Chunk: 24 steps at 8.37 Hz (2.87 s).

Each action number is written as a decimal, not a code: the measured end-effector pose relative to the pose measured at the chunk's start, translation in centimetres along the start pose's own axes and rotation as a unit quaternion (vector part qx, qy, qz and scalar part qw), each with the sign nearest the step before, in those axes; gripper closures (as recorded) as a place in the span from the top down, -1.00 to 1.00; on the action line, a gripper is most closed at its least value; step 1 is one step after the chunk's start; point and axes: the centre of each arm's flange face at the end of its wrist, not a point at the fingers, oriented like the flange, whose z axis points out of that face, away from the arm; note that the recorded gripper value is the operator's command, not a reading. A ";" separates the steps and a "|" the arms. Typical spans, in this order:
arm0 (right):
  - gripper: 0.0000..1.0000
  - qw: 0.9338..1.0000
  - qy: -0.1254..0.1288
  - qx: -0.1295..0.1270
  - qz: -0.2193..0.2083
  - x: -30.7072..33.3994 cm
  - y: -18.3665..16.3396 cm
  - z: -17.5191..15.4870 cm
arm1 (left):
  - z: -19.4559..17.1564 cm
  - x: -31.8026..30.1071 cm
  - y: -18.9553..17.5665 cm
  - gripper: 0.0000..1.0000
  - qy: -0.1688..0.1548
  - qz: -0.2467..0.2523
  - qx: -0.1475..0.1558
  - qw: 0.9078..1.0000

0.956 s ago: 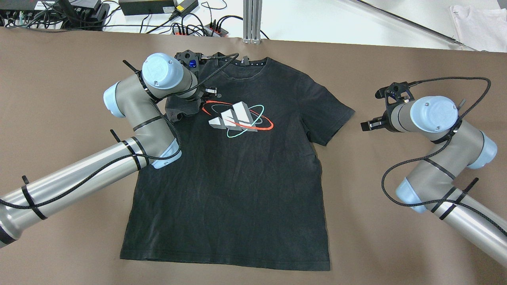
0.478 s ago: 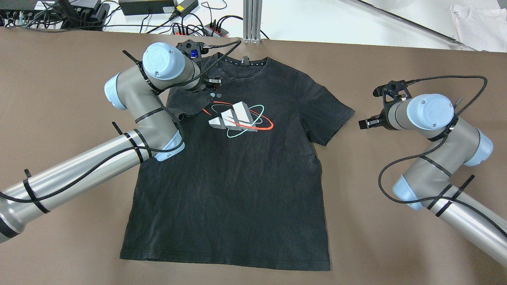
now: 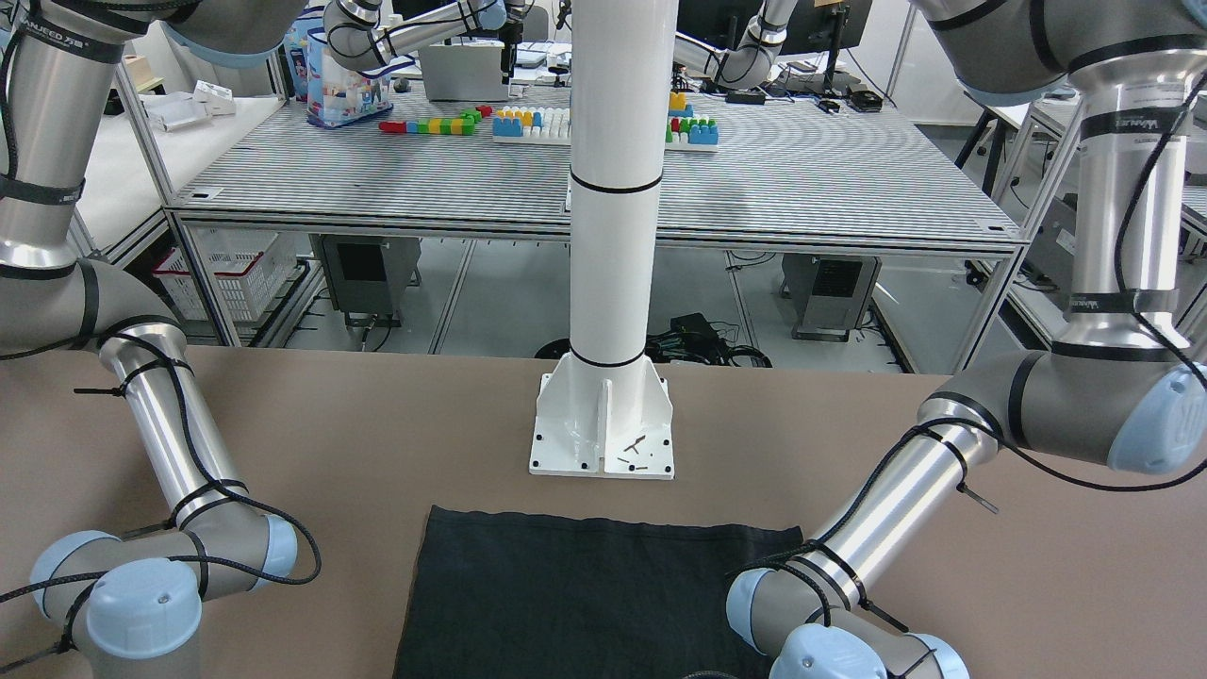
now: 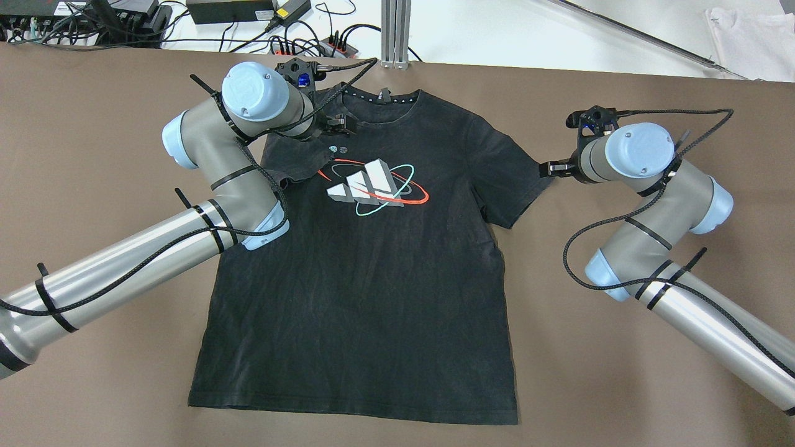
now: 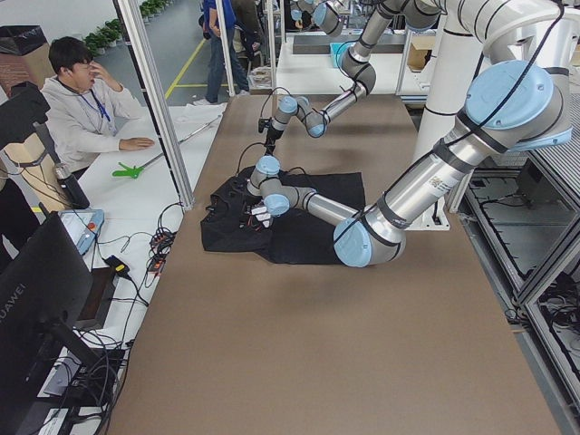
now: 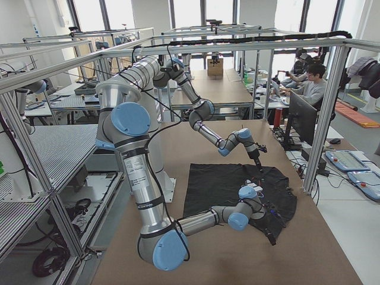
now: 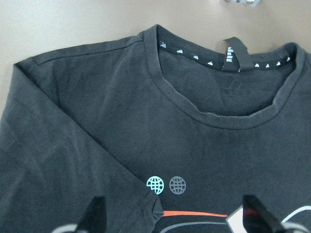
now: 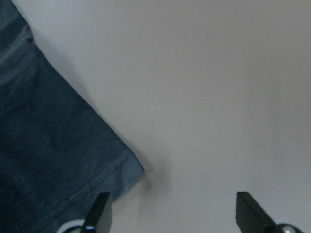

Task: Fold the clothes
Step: 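Bring the right gripper to the other shoulder beside the sleeve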

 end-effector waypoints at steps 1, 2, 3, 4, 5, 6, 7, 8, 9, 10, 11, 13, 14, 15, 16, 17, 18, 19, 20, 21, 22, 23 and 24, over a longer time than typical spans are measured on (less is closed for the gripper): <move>0.65 1.000 -0.004 0.003 0.015 -0.6 -0.6 0.7 | 0.0 0.1 0.1 1.00 0.000 0.000 0.000 1.000; 0.44 1.000 -0.010 0.007 0.022 -0.8 -1.0 1.8 | 0.0 0.0 0.1 1.00 0.000 0.000 0.000 1.000; 0.20 1.000 -0.016 0.012 0.024 -0.6 -1.0 2.6 | 0.1 0.0 0.2 1.00 0.000 0.001 0.001 1.000; -0.05 0.999 -0.019 0.015 0.029 -0.5 -1.0 3.1 | 0.1 0.0 0.3 1.00 0.000 0.001 0.001 1.000; -0.32 0.999 -0.021 0.017 0.036 -0.5 -0.9 3.2 | 0.1 0.1 0.3 1.00 0.000 0.001 0.001 1.000; -0.77 0.999 -0.021 0.018 0.041 -0.4 -0.8 3.3 | 0.2 0.1 0.3 1.00 0.000 0.001 0.001 1.000; -1.00 0.999 -0.019 0.021 0.043 -0.3 -0.7 3.4 | 0.2 0.1 0.4 1.00 0.000 0.002 0.001 1.000; -1.00 0.998 -0.017 0.024 0.047 -0.2 -0.7 3.4 | 0.2 0.1 0.4 1.00 0.000 0.004 0.001 1.000; -1.00 0.998 -0.016 0.028 0.050 -0.2 -0.7 3.3 | 0.2 0.1 0.4 1.00 -0.001 0.005 0.001 1.000; -1.00 0.998 -0.017 0.031 0.054 -0.3 -0.8 3.1 | 0.2 0.1 0.3 1.00 0.000 0.005 0.001 1.000; -1.00 0.997 -0.020 0.034 0.063 -0.6 -0.9 2.7 | 0.1 0.2 0.3 1.00 0.000 0.005 0.001 1.000; 0.87 0.996 -0.025 0.038 0.071 -0.9 -1.1 2.0 | 0.1 0.2 0.2 1.00 0.001 0.006 0.001 1.000; 0.80 0.997 -0.024 0.037 0.070 -0.6 -0.9 2.0 | 0.1 0.2 0.2 1.00 0.000 0.006 0.001 1.000; 0.58 0.997 -0.022 0.036 0.068 -0.3 -0.6 2.1 | 0.1 0.1 0.1 1.00 0.000 0.007 0.001 1.000; 0.46 0.997 -0.017 0.037 0.067 0.1 -0.3 2.4 | 0.1 0.1 0.1 1.00 0.000 0.007 0.001 1.000; 0.35 0.997 -0.012 0.038 0.067 0.4 0.1 2.7 | 0.1 0.1 0.1 1.00 0.000 0.007 0.001 1.000; 0.34 0.997 -0.010 0.039 0.068 0.4 0.4 2.9 | 0.1 0.1 0.2 1.00 0.000 0.007 0.001 1.000; 0.32 0.997 -0.011 0.039 0.072 0.0 0.8 3.1 | 0.1 0.0 0.2 1.00 -0.001 0.008 0.001 1.000; 0.13 0.996 -0.017 0.040 0.076 -0.5 1.1 3.1 | 0.2 -0.1 0.2 1.00 -0.002 0.008 0.001 1.000; -0.37 0.996 -0.018 0.043 0.081 -1.0 1.5 3.2 | 0.2 -0.2 0.2 1.00 -0.002 0.008 0.001 1.000; -0.99 0.995 -0.019 0.046 0.083 -1.3 1.7 3.3 | 0.2 -0.2 0.2 1.00 -0.002 0.008 0.001 1.000; -1.00 0.995 -0.019 0.047 0.085 -1.5 1.9 3.3 | 0.2 -0.2 0.1 1.00 -0.002 0.008 0.001 1.000; -1.00 0.995 -0.019 0.048 0.087 -1.6 1.9 3.3 | 0.2 -0.3 0.1 1.00 -0.002 0.008 0.002 1.000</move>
